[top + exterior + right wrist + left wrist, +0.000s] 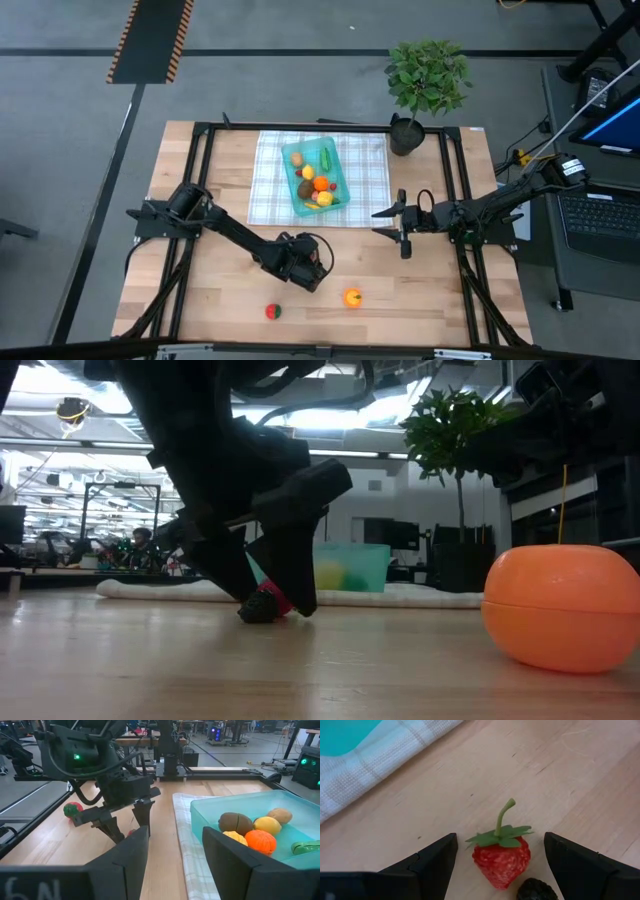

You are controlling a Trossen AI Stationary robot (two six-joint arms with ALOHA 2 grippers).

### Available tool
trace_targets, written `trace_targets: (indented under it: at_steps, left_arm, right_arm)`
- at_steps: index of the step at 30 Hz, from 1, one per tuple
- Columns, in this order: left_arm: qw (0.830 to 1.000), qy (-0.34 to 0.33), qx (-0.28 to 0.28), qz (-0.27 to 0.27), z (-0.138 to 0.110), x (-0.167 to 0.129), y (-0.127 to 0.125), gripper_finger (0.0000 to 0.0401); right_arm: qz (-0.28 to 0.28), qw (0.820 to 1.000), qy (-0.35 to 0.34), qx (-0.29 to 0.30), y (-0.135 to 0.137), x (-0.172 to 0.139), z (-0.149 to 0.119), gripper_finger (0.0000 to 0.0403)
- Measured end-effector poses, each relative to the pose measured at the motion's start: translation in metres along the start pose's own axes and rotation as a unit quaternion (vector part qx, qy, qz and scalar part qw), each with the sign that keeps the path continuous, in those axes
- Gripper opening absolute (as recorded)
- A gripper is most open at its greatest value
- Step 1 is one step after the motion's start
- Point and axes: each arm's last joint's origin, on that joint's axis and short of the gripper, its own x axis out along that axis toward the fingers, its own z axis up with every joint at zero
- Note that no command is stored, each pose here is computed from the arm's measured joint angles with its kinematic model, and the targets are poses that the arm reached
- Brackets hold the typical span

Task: Pick and placing Produce into tupperware
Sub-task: Put the top red strawberry into the blue bin

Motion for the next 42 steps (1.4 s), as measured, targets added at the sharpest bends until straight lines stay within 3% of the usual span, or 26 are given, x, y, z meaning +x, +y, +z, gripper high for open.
trace_targets:
  at_steps: [11,28,42]
  left_arm:
    - [1.0,0.003,-0.002,0.001,0.0,0.0,0.0,0.028]
    - [1.0,-0.001,-0.01,0.009,0.0,0.001,0.002,0.0135]
    - [1.0,0.009,0.022,-0.004,0.004,-0.015,0.003,0.0133]
  right_arm:
    - [0.0,1.0,0.0,0.0,0.0,0.0,0.0,0.0189]
    - [0.0,1.0,0.0,0.0,0.0,0.0,0.0,0.0189]
    - [0.0,1.0,0.009,-0.002,0.0,0.0,-0.002,0.0189]
